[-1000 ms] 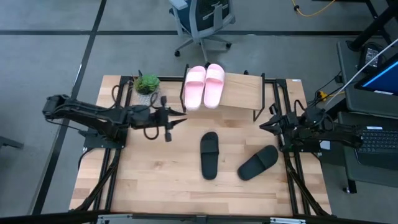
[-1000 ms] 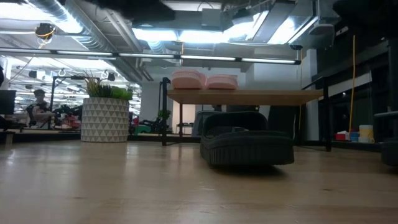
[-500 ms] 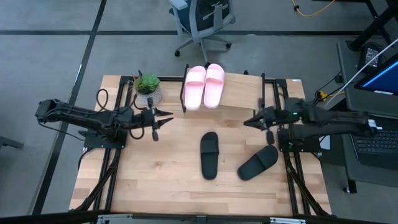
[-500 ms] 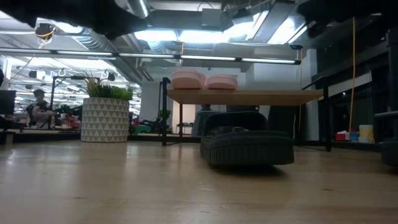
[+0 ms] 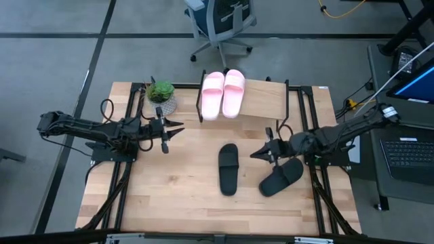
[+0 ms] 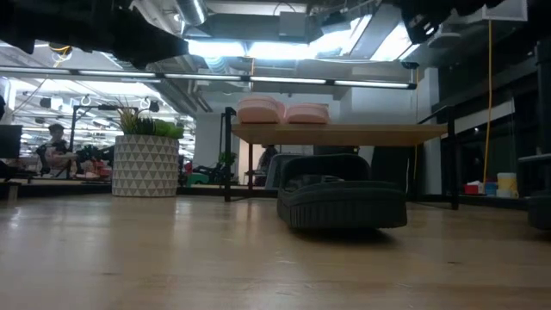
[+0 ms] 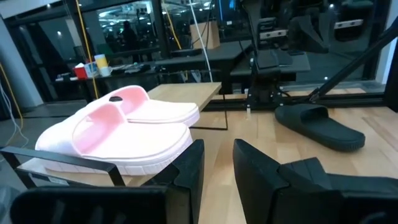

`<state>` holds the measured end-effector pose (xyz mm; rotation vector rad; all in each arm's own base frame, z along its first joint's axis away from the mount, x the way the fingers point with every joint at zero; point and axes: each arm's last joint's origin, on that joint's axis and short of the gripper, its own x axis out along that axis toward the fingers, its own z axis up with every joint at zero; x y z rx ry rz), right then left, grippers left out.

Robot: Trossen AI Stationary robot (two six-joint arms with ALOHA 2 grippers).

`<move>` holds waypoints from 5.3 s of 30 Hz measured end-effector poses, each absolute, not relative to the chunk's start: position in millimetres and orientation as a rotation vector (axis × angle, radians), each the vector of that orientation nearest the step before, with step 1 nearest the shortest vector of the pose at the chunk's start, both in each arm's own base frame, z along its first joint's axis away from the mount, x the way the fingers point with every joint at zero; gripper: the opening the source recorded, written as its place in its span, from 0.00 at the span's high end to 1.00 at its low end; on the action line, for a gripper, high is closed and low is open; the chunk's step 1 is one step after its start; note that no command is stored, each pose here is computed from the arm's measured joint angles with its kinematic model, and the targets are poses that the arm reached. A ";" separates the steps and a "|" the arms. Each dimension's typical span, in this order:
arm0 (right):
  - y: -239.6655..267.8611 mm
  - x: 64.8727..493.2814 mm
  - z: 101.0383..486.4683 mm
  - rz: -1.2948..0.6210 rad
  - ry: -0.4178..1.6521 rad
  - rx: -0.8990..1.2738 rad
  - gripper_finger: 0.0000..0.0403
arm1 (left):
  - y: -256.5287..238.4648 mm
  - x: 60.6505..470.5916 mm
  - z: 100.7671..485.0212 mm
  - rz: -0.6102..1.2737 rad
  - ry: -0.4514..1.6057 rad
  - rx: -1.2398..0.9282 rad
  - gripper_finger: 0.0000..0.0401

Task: Pick and place slides into the shelf
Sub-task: Put the left black slide on the shelf

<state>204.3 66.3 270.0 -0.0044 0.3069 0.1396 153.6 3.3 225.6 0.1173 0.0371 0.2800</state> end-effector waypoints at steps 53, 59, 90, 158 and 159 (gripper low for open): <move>110.0 320.8 251.8 -0.213 0.885 -0.138 0.83 | 8.2 127.4 201.7 0.173 0.145 0.091 0.81; 107.2 321.8 251.9 -0.219 0.886 -0.138 0.83 | 7.6 122.0 183.5 0.159 0.138 0.096 0.81; 117.3 318.1 251.6 -0.189 0.885 -0.150 0.75 | 8.1 117.9 173.4 0.184 0.100 0.042 0.81; 158.9 364.7 226.1 -0.317 1.163 -0.232 0.58 | 8.1 117.9 173.8 0.184 0.099 0.042 0.81; 158.5 366.7 224.9 -0.308 1.159 -0.241 0.58 | 8.1 117.9 173.9 0.184 0.098 0.042 0.81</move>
